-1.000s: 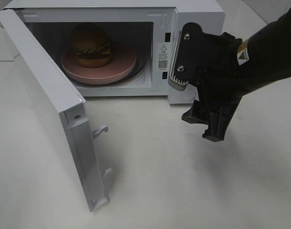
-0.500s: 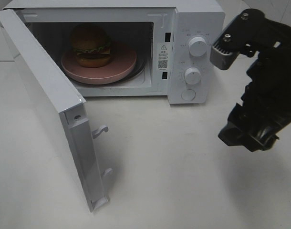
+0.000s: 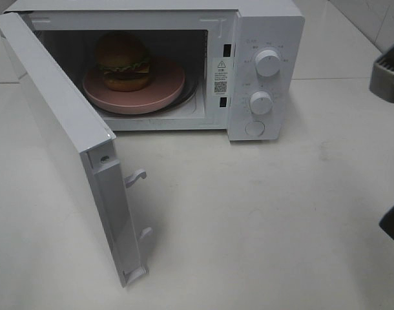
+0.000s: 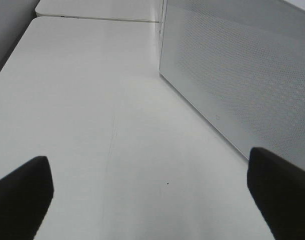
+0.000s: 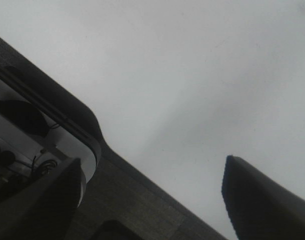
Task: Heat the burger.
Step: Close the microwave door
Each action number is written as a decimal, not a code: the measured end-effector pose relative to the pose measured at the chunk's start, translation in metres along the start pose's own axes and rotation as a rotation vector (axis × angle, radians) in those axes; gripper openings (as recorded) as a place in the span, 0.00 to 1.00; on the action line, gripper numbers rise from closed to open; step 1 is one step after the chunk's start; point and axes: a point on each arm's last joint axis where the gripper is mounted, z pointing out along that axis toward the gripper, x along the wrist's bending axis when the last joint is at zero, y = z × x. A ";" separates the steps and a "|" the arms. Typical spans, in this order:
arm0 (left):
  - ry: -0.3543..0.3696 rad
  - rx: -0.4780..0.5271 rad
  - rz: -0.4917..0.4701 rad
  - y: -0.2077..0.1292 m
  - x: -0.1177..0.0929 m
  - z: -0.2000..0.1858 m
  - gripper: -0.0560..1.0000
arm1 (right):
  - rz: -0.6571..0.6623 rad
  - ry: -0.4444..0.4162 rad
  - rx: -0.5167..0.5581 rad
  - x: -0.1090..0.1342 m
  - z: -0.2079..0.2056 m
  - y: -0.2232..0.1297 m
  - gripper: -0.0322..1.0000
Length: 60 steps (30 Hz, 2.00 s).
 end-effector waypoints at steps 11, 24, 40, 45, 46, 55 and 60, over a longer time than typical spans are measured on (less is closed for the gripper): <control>0.000 0.000 0.000 0.000 0.000 0.000 0.98 | 0.055 -0.015 -0.063 0.002 -0.024 -0.046 0.76; 0.000 0.000 0.000 0.000 0.000 0.000 0.98 | 0.268 -0.111 -0.155 -0.006 -0.008 -0.098 0.76; 0.000 0.000 0.000 0.000 0.000 0.000 0.98 | 0.528 -0.279 -0.416 -0.007 -0.022 -0.135 0.76; 0.000 0.000 0.000 0.000 0.000 0.000 0.98 | 0.566 -0.329 -0.488 -0.003 -0.029 -0.144 0.76; 0.000 0.000 0.000 0.000 0.000 0.000 0.98 | 0.579 -0.352 -0.527 0.000 -0.032 -0.149 0.76; 0.000 0.000 0.000 0.000 0.000 0.000 0.98 | 0.576 -0.407 -0.694 0.015 -0.043 -0.169 0.76; 0.000 0.000 0.000 0.000 0.000 0.000 0.98 | 0.573 -0.410 -0.701 0.016 -0.044 -0.170 0.76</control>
